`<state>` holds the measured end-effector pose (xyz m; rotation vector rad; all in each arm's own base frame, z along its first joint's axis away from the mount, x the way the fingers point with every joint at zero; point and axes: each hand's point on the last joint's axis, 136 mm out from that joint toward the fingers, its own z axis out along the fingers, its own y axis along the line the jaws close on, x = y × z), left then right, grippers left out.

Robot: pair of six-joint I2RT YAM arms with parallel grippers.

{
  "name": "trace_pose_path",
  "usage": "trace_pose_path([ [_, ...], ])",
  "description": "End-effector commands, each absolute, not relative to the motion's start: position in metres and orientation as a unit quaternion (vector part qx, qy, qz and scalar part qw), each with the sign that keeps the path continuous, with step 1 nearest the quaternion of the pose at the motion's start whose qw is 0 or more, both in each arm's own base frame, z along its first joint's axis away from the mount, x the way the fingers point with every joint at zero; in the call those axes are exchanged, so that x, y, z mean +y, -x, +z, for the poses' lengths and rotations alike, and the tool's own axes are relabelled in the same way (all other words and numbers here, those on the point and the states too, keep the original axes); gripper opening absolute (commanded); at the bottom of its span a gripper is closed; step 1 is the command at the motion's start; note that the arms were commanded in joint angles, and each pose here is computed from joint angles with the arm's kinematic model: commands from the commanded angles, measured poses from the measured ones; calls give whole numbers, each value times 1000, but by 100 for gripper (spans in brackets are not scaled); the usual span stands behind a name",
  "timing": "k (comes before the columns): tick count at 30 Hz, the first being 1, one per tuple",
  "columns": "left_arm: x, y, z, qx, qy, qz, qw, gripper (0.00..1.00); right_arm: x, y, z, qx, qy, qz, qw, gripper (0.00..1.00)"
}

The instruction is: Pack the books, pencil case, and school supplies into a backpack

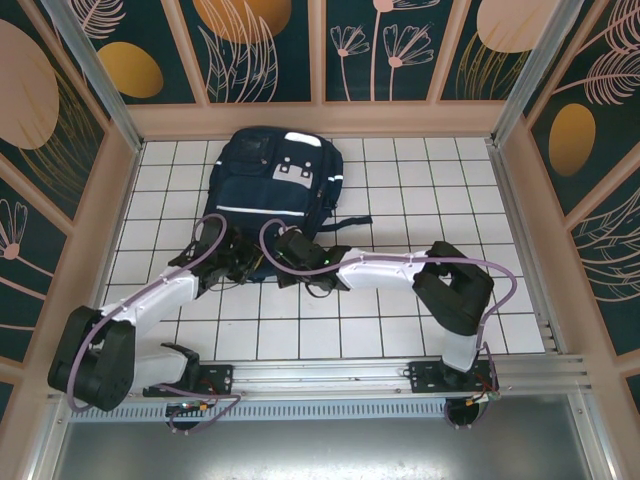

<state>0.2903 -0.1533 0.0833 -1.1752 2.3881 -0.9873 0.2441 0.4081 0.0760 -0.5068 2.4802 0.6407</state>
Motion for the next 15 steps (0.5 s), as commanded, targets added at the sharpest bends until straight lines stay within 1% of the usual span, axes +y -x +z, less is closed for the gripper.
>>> trace_pose_path([
  [1,-121,-287,89,817,448,-313,181,0,369,-266,78,927,146,188,289,0],
  [9,-86,-285,111,811,439,-332,196,0,289,-325,75,934,77,132,323,0],
  [15,-65,-289,133,821,421,-317,220,0,242,-384,68,934,32,87,346,0],
])
